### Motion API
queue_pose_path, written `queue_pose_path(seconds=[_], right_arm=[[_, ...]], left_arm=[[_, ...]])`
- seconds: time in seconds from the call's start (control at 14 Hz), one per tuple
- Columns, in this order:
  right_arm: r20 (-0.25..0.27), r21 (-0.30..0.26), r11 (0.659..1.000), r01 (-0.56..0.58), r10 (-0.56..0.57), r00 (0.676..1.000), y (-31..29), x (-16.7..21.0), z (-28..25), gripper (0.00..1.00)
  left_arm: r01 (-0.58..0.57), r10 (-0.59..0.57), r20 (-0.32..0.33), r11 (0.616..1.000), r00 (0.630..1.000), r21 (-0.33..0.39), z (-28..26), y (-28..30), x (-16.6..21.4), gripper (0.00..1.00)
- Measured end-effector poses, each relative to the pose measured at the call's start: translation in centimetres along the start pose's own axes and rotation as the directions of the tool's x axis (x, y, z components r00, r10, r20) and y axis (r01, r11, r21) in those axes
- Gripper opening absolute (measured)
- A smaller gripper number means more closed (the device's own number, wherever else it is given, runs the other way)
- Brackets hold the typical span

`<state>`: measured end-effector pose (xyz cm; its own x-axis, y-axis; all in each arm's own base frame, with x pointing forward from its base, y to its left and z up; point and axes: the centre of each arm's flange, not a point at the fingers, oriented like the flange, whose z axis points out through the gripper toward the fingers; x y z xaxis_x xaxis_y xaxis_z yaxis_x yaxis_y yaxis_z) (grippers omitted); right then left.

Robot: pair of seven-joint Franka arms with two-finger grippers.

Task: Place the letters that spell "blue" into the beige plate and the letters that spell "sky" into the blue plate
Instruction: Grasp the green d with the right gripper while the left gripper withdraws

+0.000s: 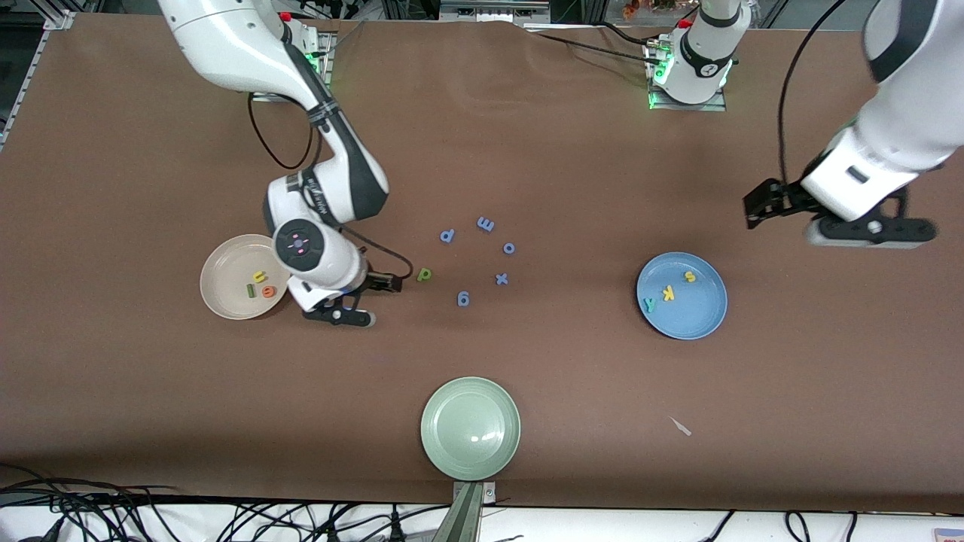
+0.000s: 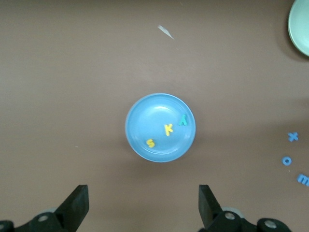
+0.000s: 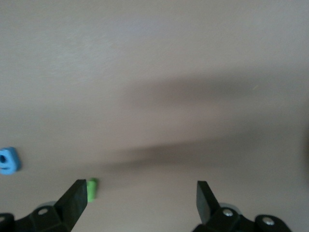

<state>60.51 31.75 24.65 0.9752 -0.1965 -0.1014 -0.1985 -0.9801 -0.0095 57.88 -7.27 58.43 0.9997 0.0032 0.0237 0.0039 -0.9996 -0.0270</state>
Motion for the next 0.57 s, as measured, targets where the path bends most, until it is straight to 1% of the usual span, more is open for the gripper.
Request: queue_pose_path(seconds=[0.14, 0.29, 0.43, 0.57], right_arm=[[-0.014, 0.007, 0.995, -0.099, 0.099, 0.995, -2.7, -1.9, 0.7, 1.00], [-0.023, 0.015, 0.985, -0.171, 0.172, 0.985, -4.9, -3.7, 1.6, 1.00], [-0.030, 0.018, 0.977, -0.211, 0.211, 0.977, -6.4, -5.0, 3.2, 1.00], [-0.026, 0.008, 0.975, -0.222, 0.222, 0.975, -6.7, -5.4, 4.6, 1.00]], left_arm=[[0.023, -0.023, -0.014, 1.000, 1.000, 0.002, -0.8, -1.5, -0.2, 1.00], [0.017, -0.017, 0.006, 1.000, 1.000, 0.005, -0.7, -2.0, -0.5, 1.00], [0.014, -0.014, 0.034, 1.000, 0.999, 0.009, -0.4, -2.0, -0.8, 1.00], [0.012, -0.013, 0.049, 1.000, 0.999, 0.011, -0.3, -2.1, -1.0, 1.00]])
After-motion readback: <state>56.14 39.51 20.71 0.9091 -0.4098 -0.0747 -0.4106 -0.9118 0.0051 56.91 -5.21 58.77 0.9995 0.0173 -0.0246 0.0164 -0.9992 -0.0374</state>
